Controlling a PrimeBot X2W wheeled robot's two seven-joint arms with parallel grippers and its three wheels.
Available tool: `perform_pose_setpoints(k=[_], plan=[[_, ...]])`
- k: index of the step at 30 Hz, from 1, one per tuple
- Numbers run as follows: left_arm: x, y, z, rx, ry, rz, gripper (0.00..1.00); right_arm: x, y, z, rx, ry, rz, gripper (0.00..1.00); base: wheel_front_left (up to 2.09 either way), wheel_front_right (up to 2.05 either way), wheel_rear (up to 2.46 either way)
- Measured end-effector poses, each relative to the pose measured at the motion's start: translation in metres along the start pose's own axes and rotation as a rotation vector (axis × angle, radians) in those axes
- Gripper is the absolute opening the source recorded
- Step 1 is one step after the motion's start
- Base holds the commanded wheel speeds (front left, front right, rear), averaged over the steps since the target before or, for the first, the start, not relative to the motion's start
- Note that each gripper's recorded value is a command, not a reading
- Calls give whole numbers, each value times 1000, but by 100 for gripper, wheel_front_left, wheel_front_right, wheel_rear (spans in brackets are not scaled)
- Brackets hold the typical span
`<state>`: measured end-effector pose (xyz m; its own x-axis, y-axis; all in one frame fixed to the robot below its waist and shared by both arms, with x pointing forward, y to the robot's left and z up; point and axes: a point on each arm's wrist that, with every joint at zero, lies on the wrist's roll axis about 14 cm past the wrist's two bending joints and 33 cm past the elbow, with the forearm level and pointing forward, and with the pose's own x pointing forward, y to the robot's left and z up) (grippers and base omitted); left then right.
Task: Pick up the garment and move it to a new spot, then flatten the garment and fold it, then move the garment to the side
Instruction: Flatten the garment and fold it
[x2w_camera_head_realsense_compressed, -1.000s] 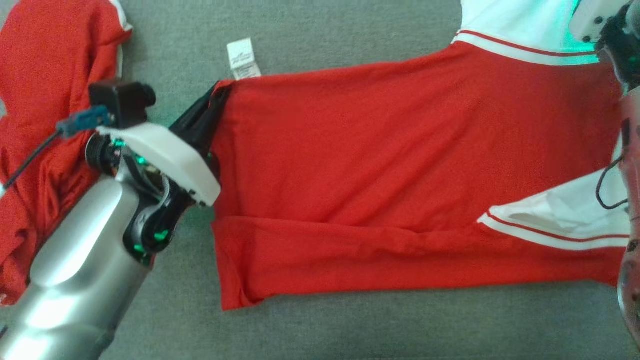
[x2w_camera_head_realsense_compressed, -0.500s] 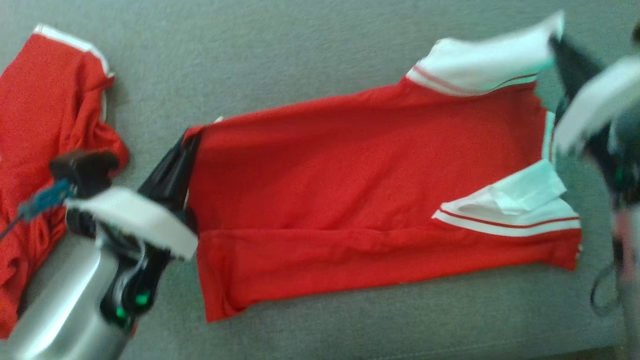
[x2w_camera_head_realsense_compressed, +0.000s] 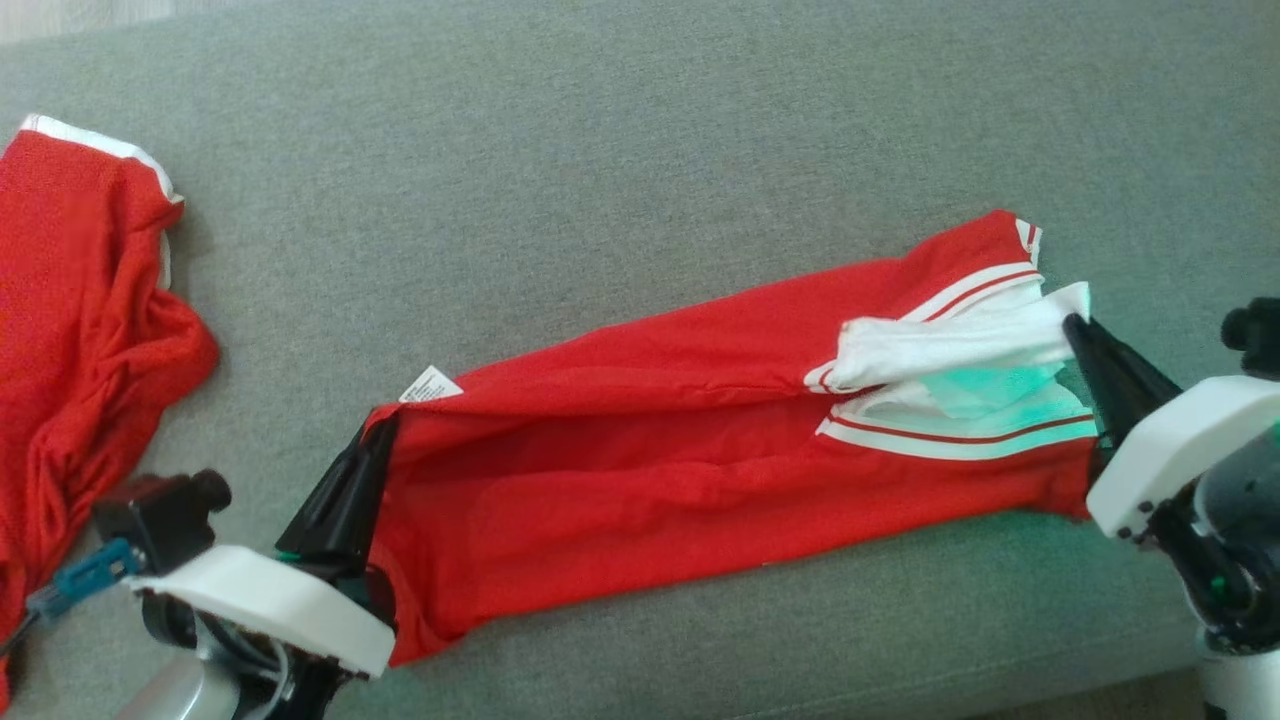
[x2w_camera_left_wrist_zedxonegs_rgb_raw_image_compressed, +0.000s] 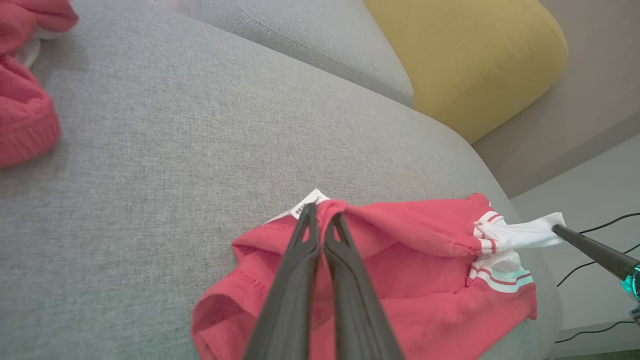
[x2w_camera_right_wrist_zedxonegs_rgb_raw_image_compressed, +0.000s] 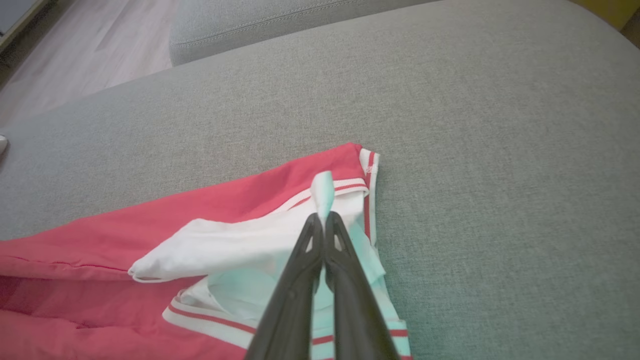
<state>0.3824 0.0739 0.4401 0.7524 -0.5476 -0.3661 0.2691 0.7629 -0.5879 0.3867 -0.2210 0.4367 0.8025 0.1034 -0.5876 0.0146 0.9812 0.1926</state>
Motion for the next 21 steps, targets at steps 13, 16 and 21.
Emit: perform_pose_setpoints(k=[13, 16, 21], plan=[[-7, 7, -21, -24, 53, 32, 10, 4, -9, -26, -30, 118, -23, 6, 0, 0, 0], [-12, 11, -35, -16, 85, 51, 100, 2, -8, -29, -66, 150, -17, 100, 0, 0, 0], [-24, 36, -48, 61, 79, 156, 100, -5, -20, -21, -77, 152, -46, 100, 0, 0, 0]])
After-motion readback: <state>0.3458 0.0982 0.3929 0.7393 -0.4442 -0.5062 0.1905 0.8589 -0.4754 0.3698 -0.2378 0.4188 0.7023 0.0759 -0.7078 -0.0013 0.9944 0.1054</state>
